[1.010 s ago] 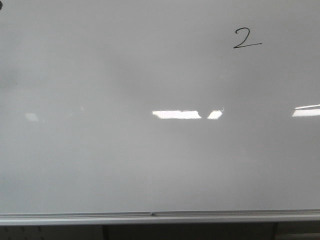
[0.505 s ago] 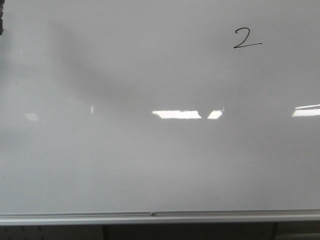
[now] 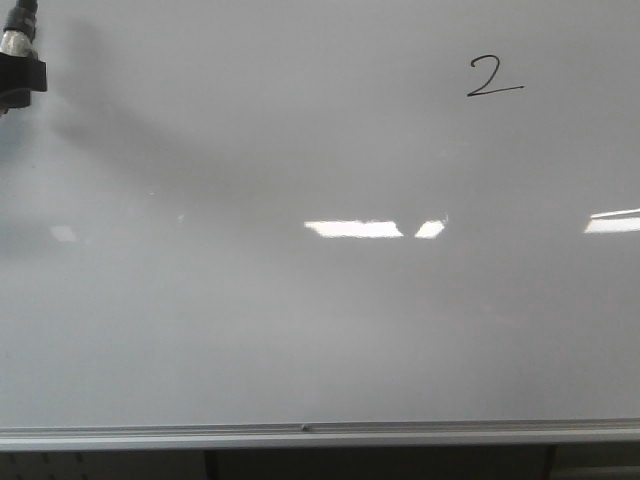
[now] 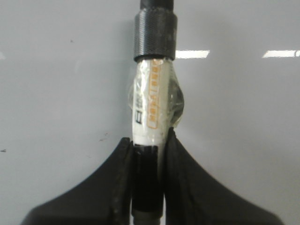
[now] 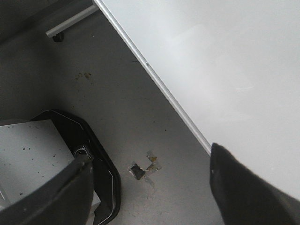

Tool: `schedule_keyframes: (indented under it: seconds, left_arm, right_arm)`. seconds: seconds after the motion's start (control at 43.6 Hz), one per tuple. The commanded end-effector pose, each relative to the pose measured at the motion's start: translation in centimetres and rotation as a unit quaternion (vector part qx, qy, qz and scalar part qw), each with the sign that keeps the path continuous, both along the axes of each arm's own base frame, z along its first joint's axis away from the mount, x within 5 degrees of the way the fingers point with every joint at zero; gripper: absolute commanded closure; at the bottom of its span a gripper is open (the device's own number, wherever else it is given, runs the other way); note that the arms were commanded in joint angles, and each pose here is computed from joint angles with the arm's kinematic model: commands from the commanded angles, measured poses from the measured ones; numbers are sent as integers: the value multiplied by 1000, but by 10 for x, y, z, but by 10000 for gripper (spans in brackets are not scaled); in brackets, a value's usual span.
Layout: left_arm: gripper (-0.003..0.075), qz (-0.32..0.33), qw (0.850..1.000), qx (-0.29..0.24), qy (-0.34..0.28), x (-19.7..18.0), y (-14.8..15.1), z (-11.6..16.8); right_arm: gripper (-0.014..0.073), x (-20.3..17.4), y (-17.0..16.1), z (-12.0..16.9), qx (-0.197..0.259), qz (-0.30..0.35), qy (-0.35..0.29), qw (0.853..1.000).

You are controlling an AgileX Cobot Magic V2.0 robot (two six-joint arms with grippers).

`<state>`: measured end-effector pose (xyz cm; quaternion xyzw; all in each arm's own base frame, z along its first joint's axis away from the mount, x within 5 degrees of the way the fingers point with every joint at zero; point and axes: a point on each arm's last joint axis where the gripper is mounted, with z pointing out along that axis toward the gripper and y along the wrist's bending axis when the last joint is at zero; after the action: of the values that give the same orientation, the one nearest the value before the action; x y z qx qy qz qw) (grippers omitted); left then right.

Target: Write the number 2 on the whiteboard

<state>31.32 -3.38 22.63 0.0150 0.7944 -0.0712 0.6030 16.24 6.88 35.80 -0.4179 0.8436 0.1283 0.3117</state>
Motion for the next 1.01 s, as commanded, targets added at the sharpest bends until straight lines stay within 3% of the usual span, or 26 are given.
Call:
schedule_keyframes:
  seconds: [0.0,0.092,0.253,0.344,0.505,0.712,0.826,0.987]
  left_arm:
    - [652,2,998,-14,-64,8,-1,20]
    - [585,2,998,-13,-55,9,-1,17]
    - [358,3,999,-11,-40,10,-1,11]
    - [291,3,999,-11,-37,10,-1,10]
    - [279,-7,999,21,-25,5,-1,19]
    - [279,-10,997,72,8,-17,3,69]
    - [279,-7,991,118,65,-38,5,106]
    - [279,6,979,128,156,-77,7,147]
  right_arm:
    - [53,-1,0,14,23,-10,-36,999]
    - [53,-1,0,14,23,-10,-36,999]
    - [53,-1,0,14,23,-10,-36,999]
    - [53,0,0,15,25,-12,-40,999]
    - [53,0,0,19,33,-29,-38,998]
    - [53,0,-11,38,25,-119,-30,992]
    - [53,-1,-22,47,20,-210,-15,977]
    - [53,-13,-33,46,22,-289,-14,957]
